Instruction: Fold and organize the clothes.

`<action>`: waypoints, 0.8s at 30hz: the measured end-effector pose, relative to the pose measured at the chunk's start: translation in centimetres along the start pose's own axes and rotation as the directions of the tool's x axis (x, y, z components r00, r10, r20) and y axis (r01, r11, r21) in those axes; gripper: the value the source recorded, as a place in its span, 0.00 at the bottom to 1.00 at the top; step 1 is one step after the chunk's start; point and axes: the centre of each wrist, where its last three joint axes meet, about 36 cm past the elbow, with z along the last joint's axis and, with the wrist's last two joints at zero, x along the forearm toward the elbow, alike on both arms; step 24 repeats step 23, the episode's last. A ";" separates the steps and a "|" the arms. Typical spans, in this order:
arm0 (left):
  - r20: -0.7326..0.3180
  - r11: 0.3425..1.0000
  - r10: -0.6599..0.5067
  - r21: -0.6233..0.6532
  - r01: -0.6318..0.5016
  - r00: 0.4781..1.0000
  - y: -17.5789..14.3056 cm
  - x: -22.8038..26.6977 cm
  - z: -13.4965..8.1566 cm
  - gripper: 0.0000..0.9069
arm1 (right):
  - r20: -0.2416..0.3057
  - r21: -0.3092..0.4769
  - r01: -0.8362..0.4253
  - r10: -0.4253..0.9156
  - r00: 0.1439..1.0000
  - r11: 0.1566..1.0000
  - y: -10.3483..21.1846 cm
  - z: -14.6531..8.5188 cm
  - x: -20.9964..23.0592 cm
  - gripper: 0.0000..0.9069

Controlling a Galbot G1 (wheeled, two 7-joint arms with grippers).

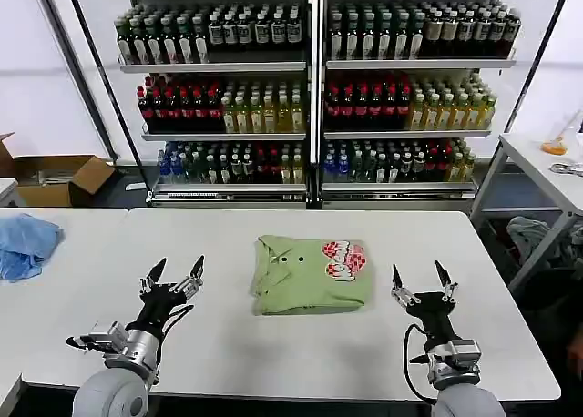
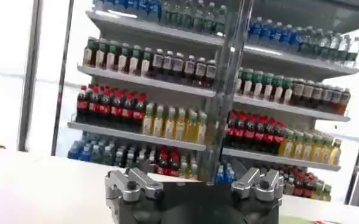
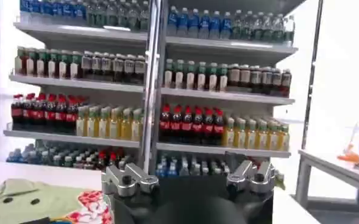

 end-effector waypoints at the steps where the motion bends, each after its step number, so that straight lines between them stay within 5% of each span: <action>1: 0.000 1.000 0.001 0.000 -0.001 1.000 -0.1 0.1 0.1 1.00 | -0.001 0.004 -0.003 0.003 1.000 1.000 -0.1 -0.1 0.3 1.00; 24: 0.004 0.999 -0.008 -0.037 0.008 1.000 -0.5 1.5 0.1 1.00 | 0.007 0.035 -0.038 0.038 0.999 0.999 -0.8 -1.6 1.9 1.00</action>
